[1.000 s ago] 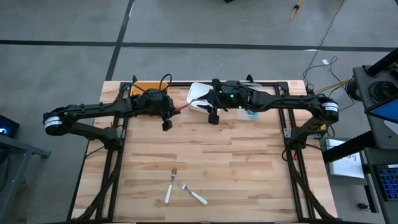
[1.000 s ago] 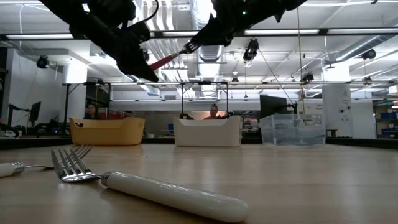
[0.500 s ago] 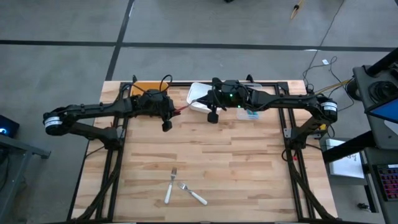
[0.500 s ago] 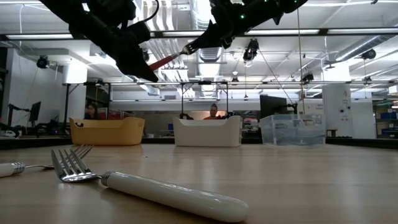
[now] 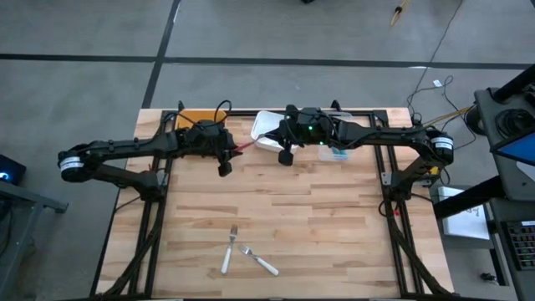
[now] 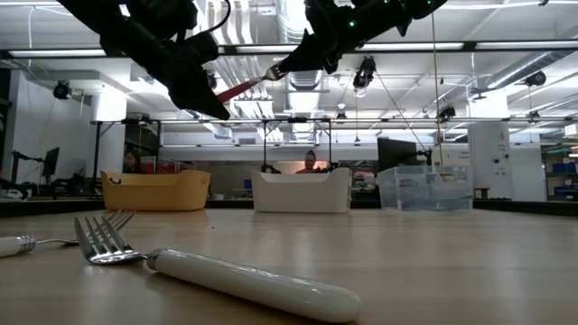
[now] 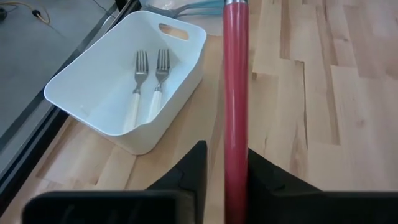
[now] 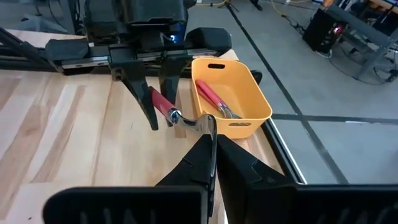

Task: Sort silverware by color (type)
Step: Put the pink fork into the yellow bin

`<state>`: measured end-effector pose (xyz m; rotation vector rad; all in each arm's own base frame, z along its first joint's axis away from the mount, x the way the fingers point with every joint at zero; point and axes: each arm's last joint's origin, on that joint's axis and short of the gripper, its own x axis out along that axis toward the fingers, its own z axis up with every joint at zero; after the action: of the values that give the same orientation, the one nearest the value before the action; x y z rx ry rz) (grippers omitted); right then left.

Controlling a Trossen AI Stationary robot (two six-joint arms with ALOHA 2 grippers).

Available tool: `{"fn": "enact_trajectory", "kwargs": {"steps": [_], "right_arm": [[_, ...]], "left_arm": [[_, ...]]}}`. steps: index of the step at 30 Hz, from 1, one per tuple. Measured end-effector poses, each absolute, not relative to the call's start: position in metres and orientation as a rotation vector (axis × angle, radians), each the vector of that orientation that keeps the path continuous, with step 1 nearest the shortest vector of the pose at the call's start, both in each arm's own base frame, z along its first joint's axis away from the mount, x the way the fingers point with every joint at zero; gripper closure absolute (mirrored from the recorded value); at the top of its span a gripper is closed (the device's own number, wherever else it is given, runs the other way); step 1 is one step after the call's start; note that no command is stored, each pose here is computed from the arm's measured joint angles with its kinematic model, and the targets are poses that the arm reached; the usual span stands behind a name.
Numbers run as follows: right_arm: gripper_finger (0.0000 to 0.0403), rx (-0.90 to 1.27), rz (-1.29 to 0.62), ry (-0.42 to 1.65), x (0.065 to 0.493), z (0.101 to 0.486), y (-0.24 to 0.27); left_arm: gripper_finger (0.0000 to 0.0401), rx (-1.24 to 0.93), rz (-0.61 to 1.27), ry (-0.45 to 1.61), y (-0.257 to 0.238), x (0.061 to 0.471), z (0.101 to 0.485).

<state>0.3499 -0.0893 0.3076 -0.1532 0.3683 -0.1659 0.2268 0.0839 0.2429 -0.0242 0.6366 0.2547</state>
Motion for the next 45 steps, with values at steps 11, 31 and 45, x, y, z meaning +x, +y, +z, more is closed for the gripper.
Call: {"fn": "enact_trajectory", "kwargs": {"steps": [11,31,45], "right_arm": [[0.0394,-0.024,-0.251,0.423,0.345,0.302,-0.099],[0.0395,0.192,-0.367,0.489,0.343,0.283,-0.12],[0.0395,0.26,-0.373,0.565,0.364,0.242,-0.126]], "left_arm": [[0.0255,0.075,0.362,0.658,0.087,0.225,0.244],[0.0153,0.215,0.606,0.77,0.094,0.218,0.246],[0.0149,0.207,0.609,0.776,0.093,0.218,0.245]]}}
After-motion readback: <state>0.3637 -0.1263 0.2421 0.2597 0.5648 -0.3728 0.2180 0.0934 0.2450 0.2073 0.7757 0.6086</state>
